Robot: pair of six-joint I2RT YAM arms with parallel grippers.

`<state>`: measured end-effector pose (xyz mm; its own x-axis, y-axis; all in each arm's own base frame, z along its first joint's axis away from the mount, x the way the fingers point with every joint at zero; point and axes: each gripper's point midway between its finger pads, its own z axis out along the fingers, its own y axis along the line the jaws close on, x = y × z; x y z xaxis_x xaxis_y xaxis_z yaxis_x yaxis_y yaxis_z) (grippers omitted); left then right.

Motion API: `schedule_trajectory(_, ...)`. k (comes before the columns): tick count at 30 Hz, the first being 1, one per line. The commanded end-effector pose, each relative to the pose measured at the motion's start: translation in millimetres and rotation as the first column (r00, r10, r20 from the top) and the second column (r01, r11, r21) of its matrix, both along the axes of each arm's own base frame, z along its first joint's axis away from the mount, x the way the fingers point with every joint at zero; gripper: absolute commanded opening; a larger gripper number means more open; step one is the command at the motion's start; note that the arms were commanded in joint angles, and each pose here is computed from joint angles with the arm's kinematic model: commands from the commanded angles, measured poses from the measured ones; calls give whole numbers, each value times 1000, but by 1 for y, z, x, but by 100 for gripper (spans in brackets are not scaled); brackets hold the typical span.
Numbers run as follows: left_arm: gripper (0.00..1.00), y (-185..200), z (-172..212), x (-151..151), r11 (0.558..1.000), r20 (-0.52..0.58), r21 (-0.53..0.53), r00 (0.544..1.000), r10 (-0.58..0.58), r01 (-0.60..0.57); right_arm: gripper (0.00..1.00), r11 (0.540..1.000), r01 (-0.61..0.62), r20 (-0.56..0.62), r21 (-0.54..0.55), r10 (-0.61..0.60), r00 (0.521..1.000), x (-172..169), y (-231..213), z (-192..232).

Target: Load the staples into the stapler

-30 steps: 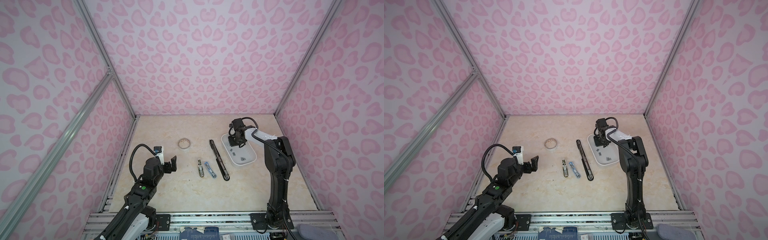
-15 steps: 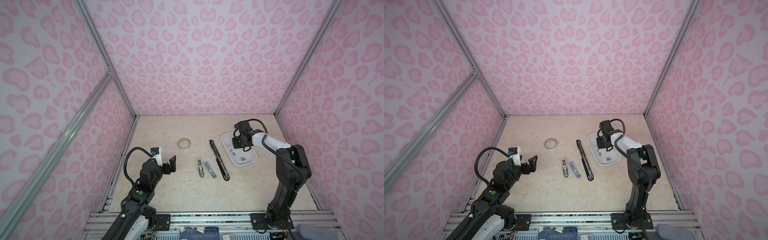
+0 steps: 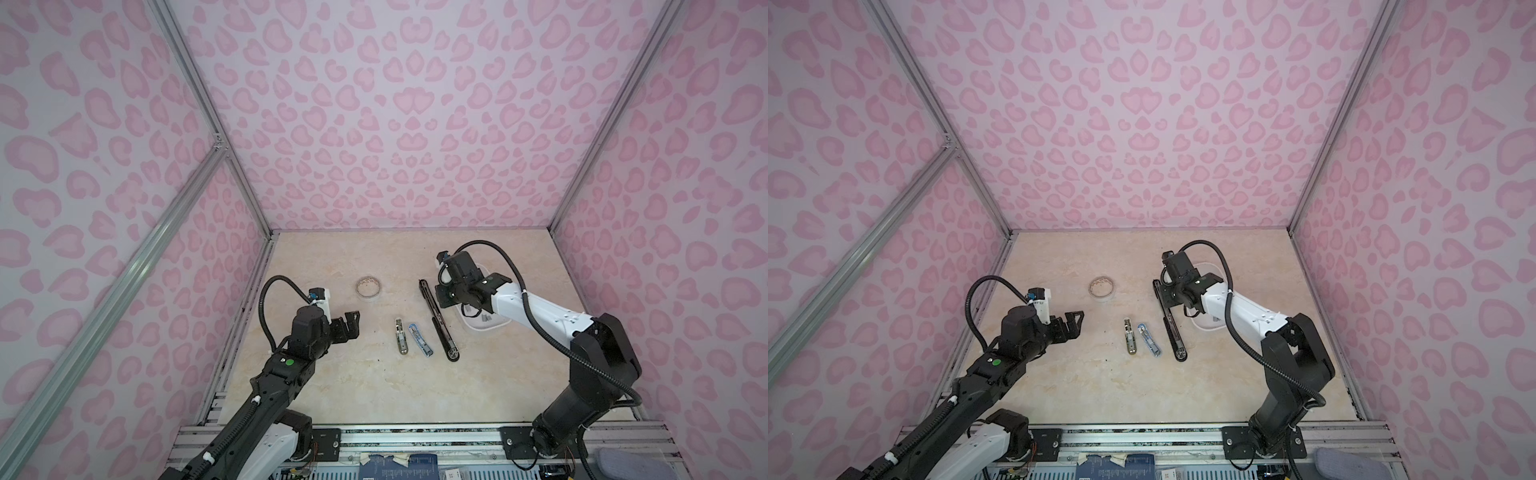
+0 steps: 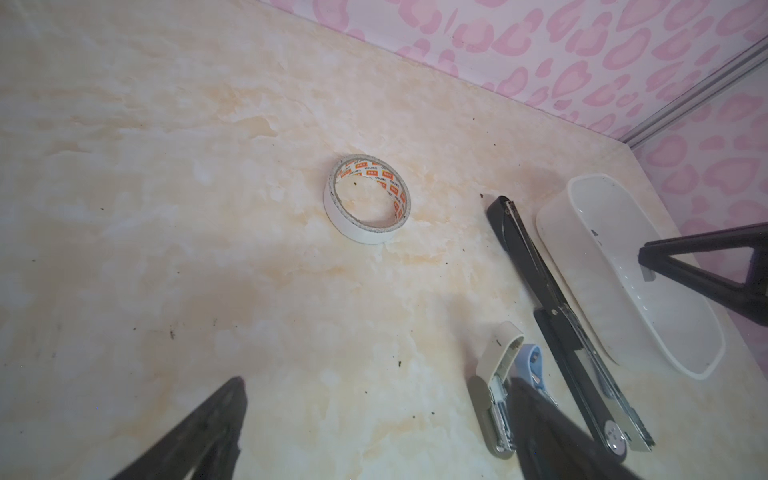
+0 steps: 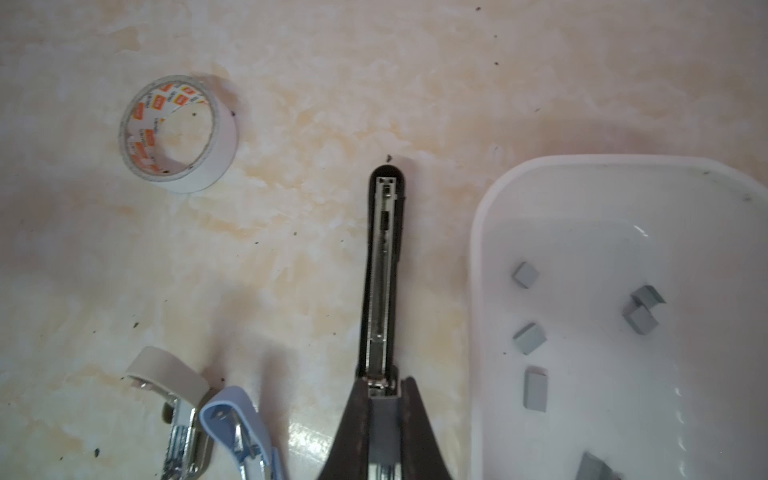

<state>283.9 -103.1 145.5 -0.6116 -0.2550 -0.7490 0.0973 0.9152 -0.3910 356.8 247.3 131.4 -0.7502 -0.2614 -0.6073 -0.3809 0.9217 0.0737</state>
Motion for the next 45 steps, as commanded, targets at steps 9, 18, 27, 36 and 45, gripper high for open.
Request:
schedule_trajectory(9, 100, 6, 8, -7, 999, 59, -34, 998, 29, -28, 2, 985, 44, 62, 169, -55, 997, -76, 68, -15)
schedule_trajectory(18, 99, 5, -7, -11, 998, 58, -52, 998, 28, -25, 0, 985, 100, 66, 140, -110, 992, -92, 95, -35)
schedule_trajectory(27, 98, 0, -6, -16, 996, 73, -87, 997, 3, 3, 0, 988, 115, 62, 100, -121, 991, -95, 100, -50)
schedule_trajectory(36, 98, 1, -7, -14, 997, 70, -82, 998, 9, -3, 1, 992, 117, 61, 51, -120, 991, -94, 100, -62)
schedule_trajectory(45, 98, -1, -10, -11, 997, 53, -75, 999, 5, -1, 1, 994, 112, 42, 19, -113, 993, -93, 105, -74)
